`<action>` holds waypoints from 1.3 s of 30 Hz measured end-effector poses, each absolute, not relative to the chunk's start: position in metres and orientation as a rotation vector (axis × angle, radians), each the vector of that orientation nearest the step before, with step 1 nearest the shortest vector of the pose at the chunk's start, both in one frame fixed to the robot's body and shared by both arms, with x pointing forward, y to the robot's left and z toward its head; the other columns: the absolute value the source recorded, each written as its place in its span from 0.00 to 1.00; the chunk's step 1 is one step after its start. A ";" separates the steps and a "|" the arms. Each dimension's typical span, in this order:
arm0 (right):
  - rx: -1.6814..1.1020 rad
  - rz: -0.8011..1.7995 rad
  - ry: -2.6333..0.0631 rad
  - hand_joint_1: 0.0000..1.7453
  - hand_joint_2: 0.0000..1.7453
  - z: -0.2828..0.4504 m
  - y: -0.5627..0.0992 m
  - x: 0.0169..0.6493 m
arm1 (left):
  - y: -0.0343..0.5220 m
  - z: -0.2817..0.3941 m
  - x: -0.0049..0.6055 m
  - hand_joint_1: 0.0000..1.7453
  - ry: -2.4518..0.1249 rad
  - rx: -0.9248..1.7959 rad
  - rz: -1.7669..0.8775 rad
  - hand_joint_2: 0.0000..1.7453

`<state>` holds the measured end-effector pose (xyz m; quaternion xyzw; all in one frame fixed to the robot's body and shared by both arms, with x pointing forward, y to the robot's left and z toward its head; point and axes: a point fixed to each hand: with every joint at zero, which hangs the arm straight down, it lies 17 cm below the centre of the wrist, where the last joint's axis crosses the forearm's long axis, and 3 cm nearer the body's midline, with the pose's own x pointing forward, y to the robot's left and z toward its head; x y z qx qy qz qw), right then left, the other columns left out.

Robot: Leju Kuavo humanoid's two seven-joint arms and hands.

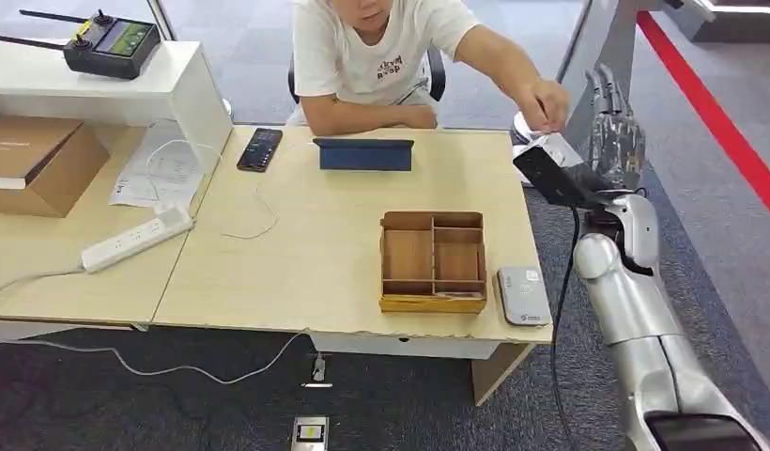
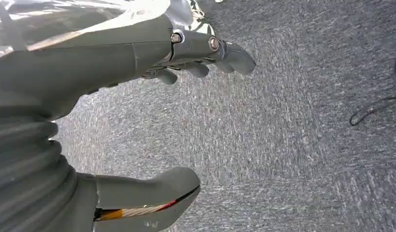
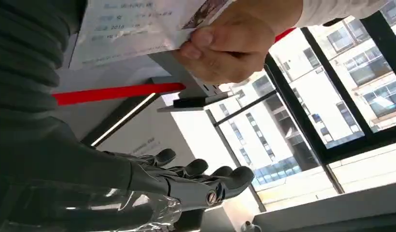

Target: Pass the card to the sensor for recognition and then transmit it.

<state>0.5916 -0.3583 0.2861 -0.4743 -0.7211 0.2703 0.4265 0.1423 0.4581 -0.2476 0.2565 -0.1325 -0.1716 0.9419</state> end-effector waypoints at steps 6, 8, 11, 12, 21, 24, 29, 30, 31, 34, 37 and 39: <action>-1.153 0.666 -1.805 1.00 1.00 0.281 -0.355 0.595 | 0.458 -0.247 0.143 0.00 -0.277 0.522 -0.352 1.00; -1.148 0.663 -1.804 1.00 1.00 0.281 -0.354 0.596 | 0.458 -0.247 0.143 0.00 -0.278 0.522 -0.352 1.00; -1.138 0.663 -1.801 1.00 1.00 0.279 -0.353 0.597 | 0.458 -0.247 0.144 0.00 -0.278 0.521 -0.352 1.00; -1.136 0.662 -1.800 1.00 1.00 0.278 -0.353 0.598 | 0.457 -0.247 0.143 0.00 -0.278 0.520 -0.352 1.00; -1.118 0.656 -1.808 1.00 1.00 0.276 -0.349 0.598 | 0.458 -0.247 0.143 0.00 -0.276 0.521 -0.351 1.00; -1.118 0.656 -1.808 1.00 1.00 0.276 -0.349 0.598 | 0.458 -0.247 0.143 0.00 -0.276 0.521 -0.351 1.00; -1.106 0.654 -1.813 1.00 1.00 0.276 -0.345 0.598 | 0.460 -0.247 0.142 0.00 -0.269 0.523 -0.347 1.00; -1.080 0.651 -1.811 1.00 1.00 0.272 -0.340 0.600 | 0.460 -0.248 0.141 0.00 -0.262 0.522 -0.344 1.00; -1.031 0.661 -1.802 1.00 1.00 0.268 -0.335 0.602 | 0.460 -0.248 0.139 0.00 -0.256 0.523 -0.337 1.00; -0.996 0.676 -1.779 1.00 1.00 0.263 -0.335 0.604 | 0.461 -0.248 0.138 0.00 -0.251 0.524 -0.324 1.00; -0.969 0.694 -1.739 1.00 1.00 0.254 -0.343 0.604 | 0.461 -0.248 0.136 0.00 -0.242 0.525 -0.321 1.00; -0.953 0.717 -1.694 1.00 1.00 0.243 -0.354 0.600 | 0.462 -0.249 0.134 0.00 -0.235 0.525 -0.319 1.00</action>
